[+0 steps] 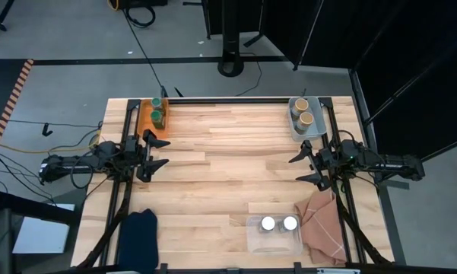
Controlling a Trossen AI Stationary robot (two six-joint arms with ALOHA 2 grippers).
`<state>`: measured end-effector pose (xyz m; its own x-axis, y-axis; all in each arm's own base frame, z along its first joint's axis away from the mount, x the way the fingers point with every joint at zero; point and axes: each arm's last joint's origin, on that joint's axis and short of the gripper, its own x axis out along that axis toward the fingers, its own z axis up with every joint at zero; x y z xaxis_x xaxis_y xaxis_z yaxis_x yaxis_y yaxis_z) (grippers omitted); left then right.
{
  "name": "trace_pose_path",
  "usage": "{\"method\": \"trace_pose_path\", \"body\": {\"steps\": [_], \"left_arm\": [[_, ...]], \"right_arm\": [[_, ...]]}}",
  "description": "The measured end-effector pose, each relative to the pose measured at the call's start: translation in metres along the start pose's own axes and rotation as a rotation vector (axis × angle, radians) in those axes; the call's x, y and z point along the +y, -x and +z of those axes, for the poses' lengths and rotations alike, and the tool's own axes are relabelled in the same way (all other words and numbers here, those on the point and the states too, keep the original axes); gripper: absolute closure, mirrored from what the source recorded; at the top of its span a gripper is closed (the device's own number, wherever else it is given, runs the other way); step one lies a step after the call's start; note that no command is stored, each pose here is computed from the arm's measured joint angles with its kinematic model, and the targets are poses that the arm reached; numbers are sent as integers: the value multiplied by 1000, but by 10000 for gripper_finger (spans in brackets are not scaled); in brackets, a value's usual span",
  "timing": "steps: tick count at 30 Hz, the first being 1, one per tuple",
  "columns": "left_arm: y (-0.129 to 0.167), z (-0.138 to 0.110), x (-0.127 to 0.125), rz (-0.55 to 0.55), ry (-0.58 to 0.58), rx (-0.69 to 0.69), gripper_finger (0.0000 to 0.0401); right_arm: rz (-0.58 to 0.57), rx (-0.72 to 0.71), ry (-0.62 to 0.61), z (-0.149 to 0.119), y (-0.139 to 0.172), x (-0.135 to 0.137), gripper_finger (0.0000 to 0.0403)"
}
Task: Sort spices by type
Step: Return to Home Position
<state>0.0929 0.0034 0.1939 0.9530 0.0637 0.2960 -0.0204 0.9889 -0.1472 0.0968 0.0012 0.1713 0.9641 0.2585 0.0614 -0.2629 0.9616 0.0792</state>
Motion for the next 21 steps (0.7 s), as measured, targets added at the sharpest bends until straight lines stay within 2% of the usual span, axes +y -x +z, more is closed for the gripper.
{"method": "trace_pose_path", "body": {"steps": [21], "left_arm": [[0,0,0,0,0,0,69]], "right_arm": [[-2,0,0,0,0,0,75]]}}
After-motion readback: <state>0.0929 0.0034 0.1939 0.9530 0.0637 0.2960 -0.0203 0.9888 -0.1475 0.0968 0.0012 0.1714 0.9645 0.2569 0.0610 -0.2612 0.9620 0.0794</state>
